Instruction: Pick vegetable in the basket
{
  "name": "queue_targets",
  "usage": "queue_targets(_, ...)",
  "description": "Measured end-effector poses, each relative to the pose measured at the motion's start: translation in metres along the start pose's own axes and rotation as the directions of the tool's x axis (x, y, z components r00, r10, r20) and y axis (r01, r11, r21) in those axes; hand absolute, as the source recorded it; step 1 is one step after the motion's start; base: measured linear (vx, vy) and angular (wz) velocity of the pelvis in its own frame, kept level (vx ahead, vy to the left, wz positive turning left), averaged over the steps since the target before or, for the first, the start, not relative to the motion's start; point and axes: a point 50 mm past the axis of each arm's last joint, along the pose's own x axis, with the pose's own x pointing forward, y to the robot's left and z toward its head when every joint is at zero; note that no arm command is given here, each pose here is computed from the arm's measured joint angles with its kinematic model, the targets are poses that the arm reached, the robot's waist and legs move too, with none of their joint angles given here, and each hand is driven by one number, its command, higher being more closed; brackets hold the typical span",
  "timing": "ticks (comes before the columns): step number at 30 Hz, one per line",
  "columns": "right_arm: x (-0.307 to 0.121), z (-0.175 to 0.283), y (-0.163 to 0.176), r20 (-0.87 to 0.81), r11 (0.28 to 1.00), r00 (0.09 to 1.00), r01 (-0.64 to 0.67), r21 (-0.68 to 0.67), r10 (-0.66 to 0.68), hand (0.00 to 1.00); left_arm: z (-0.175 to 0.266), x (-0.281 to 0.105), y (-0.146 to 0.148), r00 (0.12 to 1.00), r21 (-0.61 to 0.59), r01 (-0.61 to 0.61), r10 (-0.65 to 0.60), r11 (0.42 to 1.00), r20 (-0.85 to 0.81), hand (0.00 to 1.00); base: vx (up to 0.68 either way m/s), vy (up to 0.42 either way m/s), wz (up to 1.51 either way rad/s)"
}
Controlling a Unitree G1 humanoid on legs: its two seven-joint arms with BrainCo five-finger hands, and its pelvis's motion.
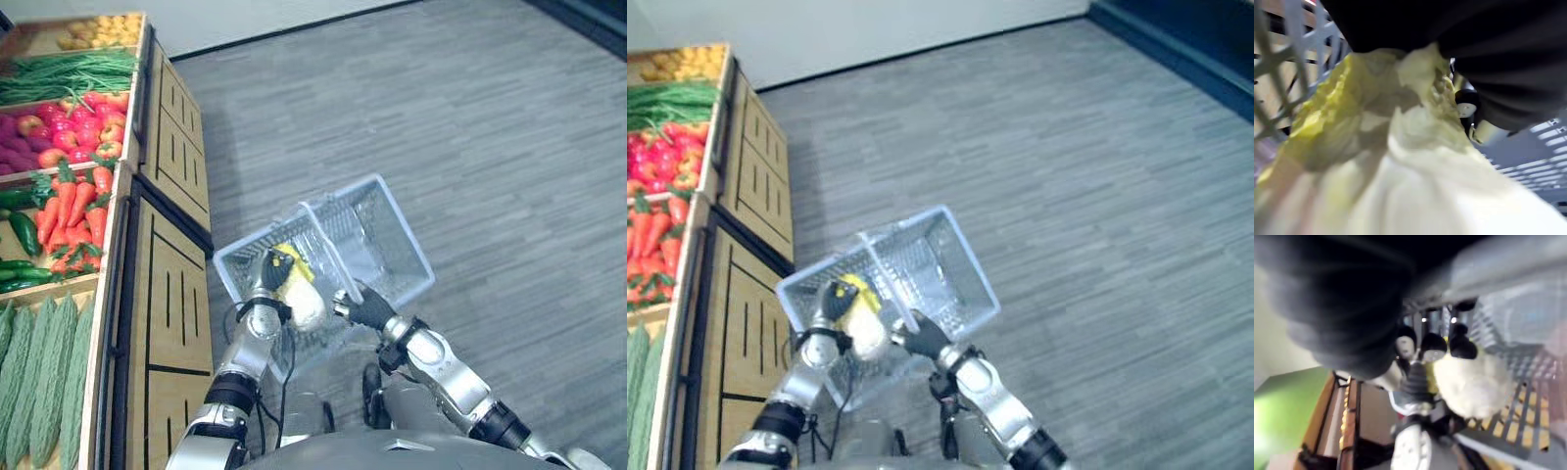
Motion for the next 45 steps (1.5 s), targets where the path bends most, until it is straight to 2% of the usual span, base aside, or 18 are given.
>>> queue_targets(6,-0.007,0.000,0.000,0.002,0.999,1.000,-0.018,0.044,0.017,1.00,0.006,0.007,-0.009,1.000,0.032,0.028,-0.027,0.999,-0.014,0.00,0.21,0.185,0.07)
queue_targets(11,-0.016,-0.004,-0.002,0.001,0.995,0.999,0.042,0.086,-0.042,1.00,0.015,0.005,-0.008,1.000,0.009,0.007,-0.007,1.000,0.017,0.00,0.31,0.292,0.01)
queue_targets(14,-0.025,-0.013,-0.004,-0.002,0.976,0.989,0.144,0.162,-0.145,1.00,0.032,0.001,0.002,0.992,-0.013,-0.039,0.040,0.999,0.119,0.00,0.29,0.122,0.87)
queue_targets(18,-0.033,-0.022,-0.020,-0.028,0.930,0.947,0.318,0.185,-0.319,1.00,0.058,-0.007,0.011,0.965,-0.080,-0.058,0.077,0.995,0.252,0.00,0.35,-0.143,1.51)
queue_targets(23,-0.048,-0.025,-0.049,-0.037,0.841,0.856,0.514,0.170,-0.516,1.00,0.087,-0.021,0.000,0.922,-0.223,0.057,0.034,0.973,0.385,0.00,0.34,-0.378,1.66)
queue_targets(27,-0.066,-0.044,-0.066,-0.126,0.750,0.756,0.654,0.098,-0.642,1.00,0.098,-0.037,-0.007,0.898,-0.355,0.186,-0.013,0.916,0.439,0.00,0.42,-0.454,1.16)
queue_targets(28,-0.079,-0.052,-0.073,-0.163,0.700,0.700,0.711,0.066,-0.695,1.00,0.101,-0.039,-0.004,0.892,-0.394,0.189,0.010,0.899,0.451,0.00,0.53,-0.392,1.49)
queue_targets(29,-0.106,-0.070,-0.080,-0.243,0.578,0.568,0.815,0.033,-0.787,1.00,0.101,-0.038,0.011,0.890,-0.462,0.154,0.080,0.873,0.448,0.00,0.42,-0.320,1.39)
queue_targets(30,-0.117,-0.076,-0.084,-0.272,0.527,0.510,0.850,0.015,-0.816,1.00,0.095,-0.036,0.022,0.897,-0.503,0.109,0.133,0.858,0.421,0.00,0.38,-0.325,1.29)
queue_targets(32,-0.150,-0.090,-0.096,-0.336,0.362,0.331,0.932,-0.033,-0.882,1.00,0.051,-0.033,0.062,0.925,-0.601,-0.106,0.300,0.792,0.233,0.00,0.24,-0.286,0.82)
queue_targets(33,-0.159,-0.093,-0.098,-0.349,0.324,0.287,0.944,-0.054,-0.892,1.00,0.041,-0.034,0.069,0.927,-0.609,-0.154,0.327,0.778,0.183,0.00,0.21,-0.251,0.96)
queue_targets(34,-0.179,-0.099,-0.101,-0.374,0.245,0.196,0.965,-0.088,-0.907,1.00,0.019,-0.039,0.075,0.933,-0.608,-0.220,0.346,0.763,0.098,0.00,0.16,-0.175,0.84)
queue_targets(37,-0.216,-0.111,-0.098,-0.433,0.099,0.021,0.982,-0.159,-0.901,1.00,-0.014,-0.052,0.080,0.930,-0.572,-0.321,0.365,0.755,-0.039,0.00,0.19,-0.133,0.87)
queue_targets(38,-0.224,-0.111,-0.100,-0.434,0.070,-0.012,0.982,-0.174,-0.901,1.00,-0.016,-0.054,0.080,0.931,-0.568,-0.324,0.363,0.757,-0.047,0.00,0.10,-0.017,0.64)
queue_targets(40,-0.251,-0.108,-0.110,-0.420,-0.051,-0.144,0.973,-0.224,-0.896,1.00,-0.022,-0.060,0.082,0.929,-0.564,-0.335,0.364,0.755,-0.065,0.00,0.14,0.092,0.68)
queue_targets(41,-0.258,-0.107,-0.111,-0.416,-0.086,-0.175,0.971,-0.225,-0.892,1.00,-0.023,-0.060,0.082,0.928,-0.566,-0.338,0.366,0.752,-0.068,0.00,0.22,0.135,0.90)
queue_targets(43,-0.276,-0.110,-0.111,-0.432,-0.206,-0.278,0.956,-0.207,-0.858,1.00,-0.022,-0.059,0.083,0.930,-0.586,-0.331,0.361,0.740,-0.069,0.00,0.19,0.114,0.87)
queue_targets(45,-0.285,-0.115,-0.106,-0.455,-0.260,-0.324,0.945,-0.198,-0.829,1.00,-0.023,-0.060,0.078,0.939,-0.585,-0.316,0.335,0.747,-0.079,0.00,0.20,0.079,0.80)
